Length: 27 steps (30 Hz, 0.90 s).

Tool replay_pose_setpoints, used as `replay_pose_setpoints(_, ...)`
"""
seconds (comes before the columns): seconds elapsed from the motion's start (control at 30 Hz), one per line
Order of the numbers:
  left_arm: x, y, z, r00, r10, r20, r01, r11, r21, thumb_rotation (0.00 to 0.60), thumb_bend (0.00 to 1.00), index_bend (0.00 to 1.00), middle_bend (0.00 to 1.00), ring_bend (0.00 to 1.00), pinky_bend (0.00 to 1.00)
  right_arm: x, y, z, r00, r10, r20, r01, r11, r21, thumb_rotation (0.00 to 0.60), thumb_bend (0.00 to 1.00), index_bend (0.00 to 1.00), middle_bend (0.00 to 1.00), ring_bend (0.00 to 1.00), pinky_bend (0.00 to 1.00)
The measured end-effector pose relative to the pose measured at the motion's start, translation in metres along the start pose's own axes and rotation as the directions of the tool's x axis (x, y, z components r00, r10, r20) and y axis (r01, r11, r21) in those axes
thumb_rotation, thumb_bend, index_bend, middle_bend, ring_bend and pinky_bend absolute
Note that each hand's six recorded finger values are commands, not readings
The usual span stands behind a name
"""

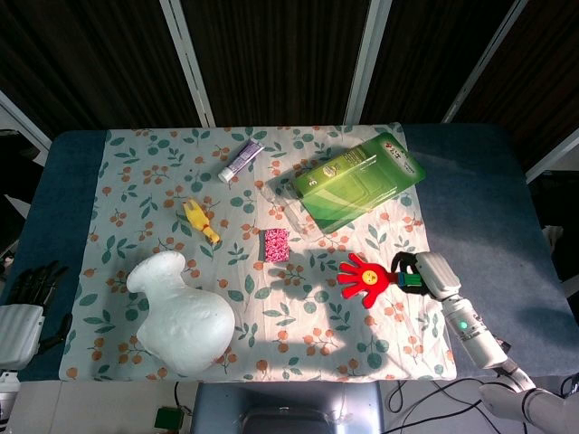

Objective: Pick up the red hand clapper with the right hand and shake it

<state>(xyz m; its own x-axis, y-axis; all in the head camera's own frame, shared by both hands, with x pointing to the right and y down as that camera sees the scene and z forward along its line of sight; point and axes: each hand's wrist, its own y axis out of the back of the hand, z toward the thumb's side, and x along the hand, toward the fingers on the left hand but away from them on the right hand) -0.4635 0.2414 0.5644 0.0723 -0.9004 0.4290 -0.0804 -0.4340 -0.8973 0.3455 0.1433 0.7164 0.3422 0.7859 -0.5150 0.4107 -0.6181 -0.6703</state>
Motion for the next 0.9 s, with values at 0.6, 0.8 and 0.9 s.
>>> replay_pose_setpoints(0.6,-0.002,0.001,0.000,1.000,0.000,0.004,0.000,1.000,-0.003,0.600,0.44,0.00,0.00,0.00,0.07,0.002,-0.016,-0.018,0.974,0.164,0.159,-0.201,0.945,0.256,0.600,0.28,0.03,0.20,0.12,0.22)
replay_pose_setpoints(0.8,-0.002,0.001,0.002,1.000,-0.001,0.010,0.001,1.000,-0.002,0.600,0.44,0.00,0.00,0.00,0.07,0.020,-0.007,-0.018,0.947,0.237,0.215,-0.292,0.914,0.282,0.600,0.20,0.00,0.05,0.00,0.05)
replay_pose_setpoints(0.9,-0.003,0.002,0.002,1.000,0.006,0.008,-0.006,1.000,-0.003,0.600,0.44,0.00,0.00,0.00,0.07,0.028,0.004,-0.012,0.953,0.219,0.210,-0.275,0.917,0.288,0.600,0.18,0.00,0.02,0.00,0.01)
